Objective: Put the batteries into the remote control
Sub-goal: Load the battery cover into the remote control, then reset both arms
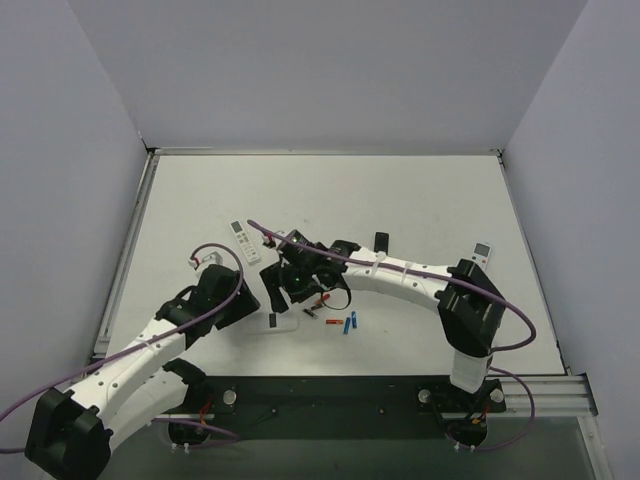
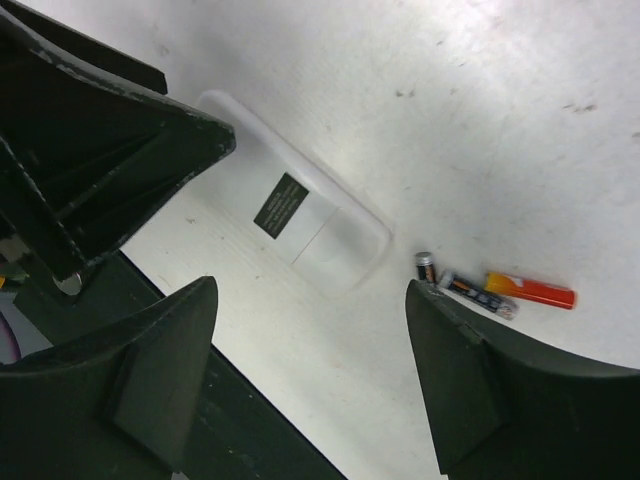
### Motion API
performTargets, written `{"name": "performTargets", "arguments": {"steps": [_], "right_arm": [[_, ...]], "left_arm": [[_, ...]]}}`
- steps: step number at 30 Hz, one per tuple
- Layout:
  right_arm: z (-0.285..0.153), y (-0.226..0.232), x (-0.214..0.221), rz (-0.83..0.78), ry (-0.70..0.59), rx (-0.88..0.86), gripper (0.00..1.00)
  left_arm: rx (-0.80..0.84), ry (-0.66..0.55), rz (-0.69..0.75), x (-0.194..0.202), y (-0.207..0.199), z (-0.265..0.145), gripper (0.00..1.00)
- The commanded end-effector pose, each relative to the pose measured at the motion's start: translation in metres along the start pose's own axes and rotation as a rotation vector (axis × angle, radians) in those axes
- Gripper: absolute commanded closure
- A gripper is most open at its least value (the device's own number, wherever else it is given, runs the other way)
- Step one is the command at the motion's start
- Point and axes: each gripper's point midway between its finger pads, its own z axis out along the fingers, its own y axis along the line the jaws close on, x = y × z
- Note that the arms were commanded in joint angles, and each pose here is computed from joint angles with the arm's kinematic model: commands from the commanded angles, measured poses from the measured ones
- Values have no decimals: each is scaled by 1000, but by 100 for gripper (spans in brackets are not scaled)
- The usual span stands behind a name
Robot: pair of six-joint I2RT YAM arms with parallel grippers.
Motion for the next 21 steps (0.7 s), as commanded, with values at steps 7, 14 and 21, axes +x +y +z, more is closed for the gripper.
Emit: {"name": "performTargets", "arguments": {"steps": [7,14,21], "right_arm": [[-41,-81,-8,72,-107,166,18],[-121,-196,4,379,-296,405,2],[-249,-280,55,663,-599,725,0]], "left_arm": [[29,-153,21,-54,-7,-28,15],[38,-372,68,-102,-5,-78,3],[-10,-683,12,-150,15,-157,3]]}}
